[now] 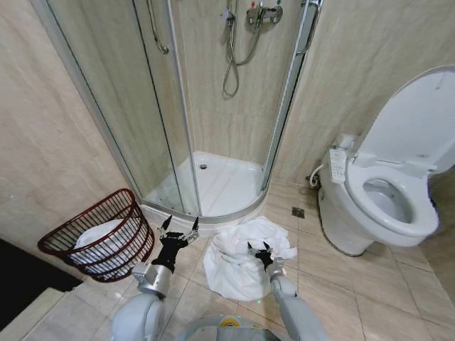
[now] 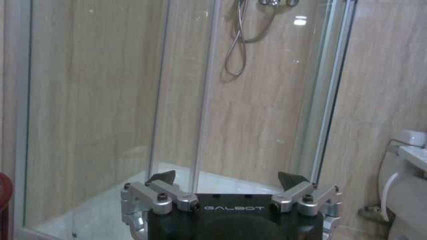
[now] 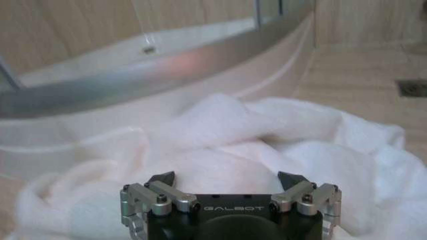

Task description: Discard the used towel into the hamper.

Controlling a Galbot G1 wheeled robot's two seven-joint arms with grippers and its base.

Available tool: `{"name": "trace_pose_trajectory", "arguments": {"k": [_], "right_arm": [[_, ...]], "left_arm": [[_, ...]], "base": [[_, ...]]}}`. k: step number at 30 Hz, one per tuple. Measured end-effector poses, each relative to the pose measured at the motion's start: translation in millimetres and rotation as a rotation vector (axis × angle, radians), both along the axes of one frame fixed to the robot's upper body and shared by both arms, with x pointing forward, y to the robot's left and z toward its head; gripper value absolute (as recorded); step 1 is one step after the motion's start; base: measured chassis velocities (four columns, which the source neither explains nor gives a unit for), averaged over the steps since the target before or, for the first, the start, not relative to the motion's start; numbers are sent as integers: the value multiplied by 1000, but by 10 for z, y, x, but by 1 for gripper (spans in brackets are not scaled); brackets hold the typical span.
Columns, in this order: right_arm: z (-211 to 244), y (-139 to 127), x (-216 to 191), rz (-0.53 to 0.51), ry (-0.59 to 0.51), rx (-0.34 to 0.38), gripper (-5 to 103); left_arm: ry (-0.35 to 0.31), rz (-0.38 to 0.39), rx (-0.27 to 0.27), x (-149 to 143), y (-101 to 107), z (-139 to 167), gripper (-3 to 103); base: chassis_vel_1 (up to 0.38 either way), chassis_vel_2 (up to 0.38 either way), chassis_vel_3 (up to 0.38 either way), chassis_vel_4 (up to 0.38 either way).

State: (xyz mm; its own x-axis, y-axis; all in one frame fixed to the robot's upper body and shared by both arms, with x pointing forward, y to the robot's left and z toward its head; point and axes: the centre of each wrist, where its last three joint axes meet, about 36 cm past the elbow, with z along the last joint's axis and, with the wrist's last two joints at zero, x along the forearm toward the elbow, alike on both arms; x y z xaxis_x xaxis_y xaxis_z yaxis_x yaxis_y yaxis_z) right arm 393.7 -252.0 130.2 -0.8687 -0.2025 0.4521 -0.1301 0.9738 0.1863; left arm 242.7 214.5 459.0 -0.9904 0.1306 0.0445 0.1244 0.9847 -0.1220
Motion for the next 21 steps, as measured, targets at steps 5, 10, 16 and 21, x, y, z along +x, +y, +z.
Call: {"name": "trace_pose_trajectory", "arguments": {"k": [5, 10, 16, 21], "right_arm": [[-99, -127, 65, 2, 60, -32, 100], [-190, -179, 156, 9, 88, -53, 100], [-215, -106, 249, 54, 88, -41, 95], [-202, -7, 267, 82, 73, -35, 79]], "left_arm": [[0, 0, 0, 0, 0, 0, 100], [0, 0, 0, 0, 0, 0, 100], [0, 0, 0, 0, 0, 0, 100], [0, 0, 0, 0, 0, 0, 100]], "base": [[0, 0, 0, 0], [0, 0, 0, 0], [0, 0, 0, 0], [0, 0, 0, 0]]}}
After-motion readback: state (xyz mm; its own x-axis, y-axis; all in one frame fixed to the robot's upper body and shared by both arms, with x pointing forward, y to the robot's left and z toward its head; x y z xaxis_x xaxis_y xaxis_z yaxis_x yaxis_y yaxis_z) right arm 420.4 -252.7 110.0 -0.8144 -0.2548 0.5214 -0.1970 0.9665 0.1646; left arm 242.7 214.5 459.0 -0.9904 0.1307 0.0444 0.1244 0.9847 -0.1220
